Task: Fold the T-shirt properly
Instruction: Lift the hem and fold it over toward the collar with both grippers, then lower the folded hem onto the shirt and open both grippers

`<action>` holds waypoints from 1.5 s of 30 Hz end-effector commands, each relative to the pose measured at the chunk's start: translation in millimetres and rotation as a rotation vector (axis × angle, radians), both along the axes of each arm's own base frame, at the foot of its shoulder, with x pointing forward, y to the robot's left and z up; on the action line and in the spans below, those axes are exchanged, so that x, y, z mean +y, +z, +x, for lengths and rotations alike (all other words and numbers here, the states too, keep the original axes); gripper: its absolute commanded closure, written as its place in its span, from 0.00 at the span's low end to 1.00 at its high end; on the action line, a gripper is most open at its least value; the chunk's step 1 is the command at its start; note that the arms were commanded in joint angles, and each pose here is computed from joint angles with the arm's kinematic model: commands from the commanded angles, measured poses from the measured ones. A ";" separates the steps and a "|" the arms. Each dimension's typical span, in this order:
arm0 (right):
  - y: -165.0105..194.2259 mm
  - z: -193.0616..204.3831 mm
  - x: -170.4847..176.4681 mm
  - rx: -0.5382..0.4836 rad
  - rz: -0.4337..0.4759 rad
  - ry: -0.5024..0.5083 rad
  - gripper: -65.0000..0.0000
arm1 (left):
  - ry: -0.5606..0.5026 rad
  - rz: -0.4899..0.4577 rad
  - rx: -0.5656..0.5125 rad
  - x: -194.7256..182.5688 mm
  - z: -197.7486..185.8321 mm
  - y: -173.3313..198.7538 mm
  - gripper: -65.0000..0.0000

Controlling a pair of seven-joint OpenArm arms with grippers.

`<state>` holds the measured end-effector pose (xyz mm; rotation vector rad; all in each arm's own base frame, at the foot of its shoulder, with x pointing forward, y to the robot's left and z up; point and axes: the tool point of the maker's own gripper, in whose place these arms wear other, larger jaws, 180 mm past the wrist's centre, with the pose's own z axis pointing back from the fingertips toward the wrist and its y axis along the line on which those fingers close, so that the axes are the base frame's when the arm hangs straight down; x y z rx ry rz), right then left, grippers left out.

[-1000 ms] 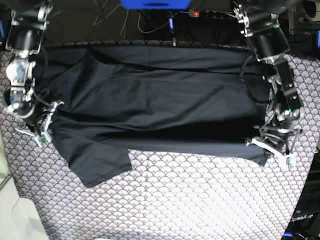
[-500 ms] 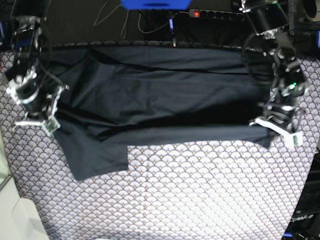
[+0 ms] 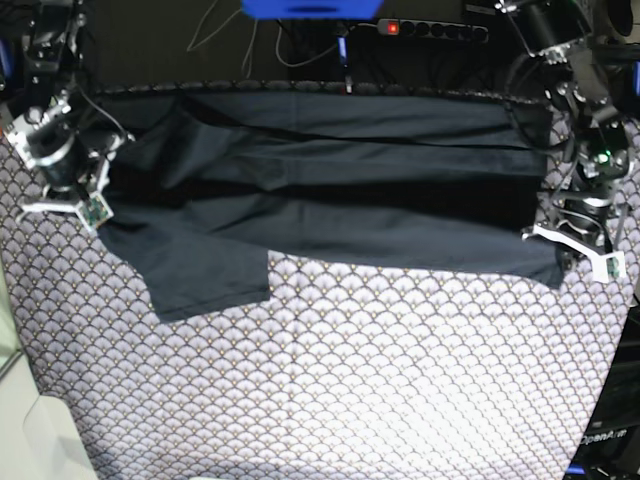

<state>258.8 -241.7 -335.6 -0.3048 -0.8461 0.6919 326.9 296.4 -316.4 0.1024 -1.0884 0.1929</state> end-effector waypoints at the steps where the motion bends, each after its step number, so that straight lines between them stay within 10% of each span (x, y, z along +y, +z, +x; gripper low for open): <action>1: 8.7 -1.9 -3.7 -0.033 -0.004 0.005 1.00 | -0.002 0.032 -0.048 4.4 2.0 17.3 1.00; 45: -25.7 -48.3 -34.5 0.030 0.052 -0.049 1.00 | -0.111 0.040 0.251 1.5 -28.9 -35.2 1.00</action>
